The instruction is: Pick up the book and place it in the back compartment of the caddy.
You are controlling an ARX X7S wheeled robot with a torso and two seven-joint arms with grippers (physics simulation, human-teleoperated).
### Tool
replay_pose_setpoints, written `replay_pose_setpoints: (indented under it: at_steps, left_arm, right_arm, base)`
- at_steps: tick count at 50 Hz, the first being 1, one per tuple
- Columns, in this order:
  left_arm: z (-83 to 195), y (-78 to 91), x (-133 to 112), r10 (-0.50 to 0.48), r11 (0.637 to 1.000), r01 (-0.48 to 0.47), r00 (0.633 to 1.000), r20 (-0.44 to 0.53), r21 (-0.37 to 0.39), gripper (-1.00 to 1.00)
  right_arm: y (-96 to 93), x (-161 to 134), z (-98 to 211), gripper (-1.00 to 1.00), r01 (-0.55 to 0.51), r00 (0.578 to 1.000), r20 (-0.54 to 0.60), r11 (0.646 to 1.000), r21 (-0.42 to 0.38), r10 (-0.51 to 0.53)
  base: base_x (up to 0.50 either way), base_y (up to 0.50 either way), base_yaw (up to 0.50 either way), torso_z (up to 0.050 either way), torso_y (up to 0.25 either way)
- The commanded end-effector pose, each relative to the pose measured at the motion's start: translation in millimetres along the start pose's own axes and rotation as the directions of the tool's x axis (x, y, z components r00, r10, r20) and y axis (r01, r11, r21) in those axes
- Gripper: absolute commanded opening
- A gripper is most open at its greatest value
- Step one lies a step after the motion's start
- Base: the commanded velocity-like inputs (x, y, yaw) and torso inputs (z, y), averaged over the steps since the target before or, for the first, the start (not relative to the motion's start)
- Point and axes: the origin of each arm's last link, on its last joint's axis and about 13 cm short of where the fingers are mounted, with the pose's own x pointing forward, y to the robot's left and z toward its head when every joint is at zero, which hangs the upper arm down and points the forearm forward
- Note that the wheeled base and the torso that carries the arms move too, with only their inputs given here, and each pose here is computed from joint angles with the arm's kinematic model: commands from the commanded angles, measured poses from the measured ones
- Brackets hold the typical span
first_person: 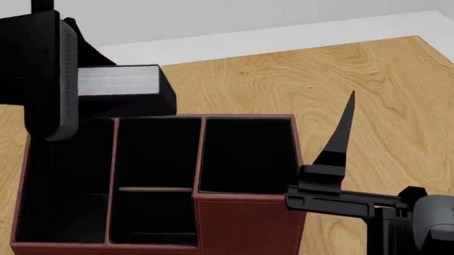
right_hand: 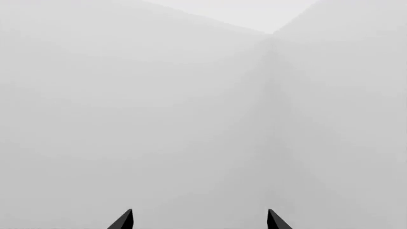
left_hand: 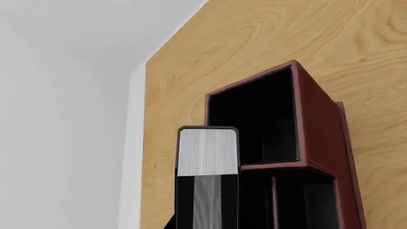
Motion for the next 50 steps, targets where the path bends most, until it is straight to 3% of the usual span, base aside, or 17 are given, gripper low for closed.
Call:
replay_pose_setpoints:
  at_steps: [1, 32, 50]
  left_arm:
    - [-5, 8.9, 5, 0.002, 0.996, -0.002, 1.0, 0.002, 0.091, -1.0]
    - [-20, -14.3, 20, -0.13, 0.99, 0.131, 0.991, 0.034, -0.045, -1.0]
    - [-28, -22.0, 28, -0.14, 0.984, 0.145, 0.989, 0.049, -0.102, -1.0]
  right_arm:
    - [0.6, 1, -1, 1.0, 0.001, 1.0, -0.004, 1.0, -0.006, -0.001]
    - [1.7, 6, -10, 1.0, -0.007, 1.0, -0.025, 1.0, -0.002, 0.007]
    - [-0.9, 5, -15, 1.0, -0.005, 1.0, -0.023, 1.0, 0.003, 0.005]
  base:
    - [0.0, 0.0, 0.0, 0.0, 0.0]
    - [0.0, 0.0, 0.0, 0.0, 0.001]
    - [0.0, 0.0, 0.0, 0.0, 0.001]
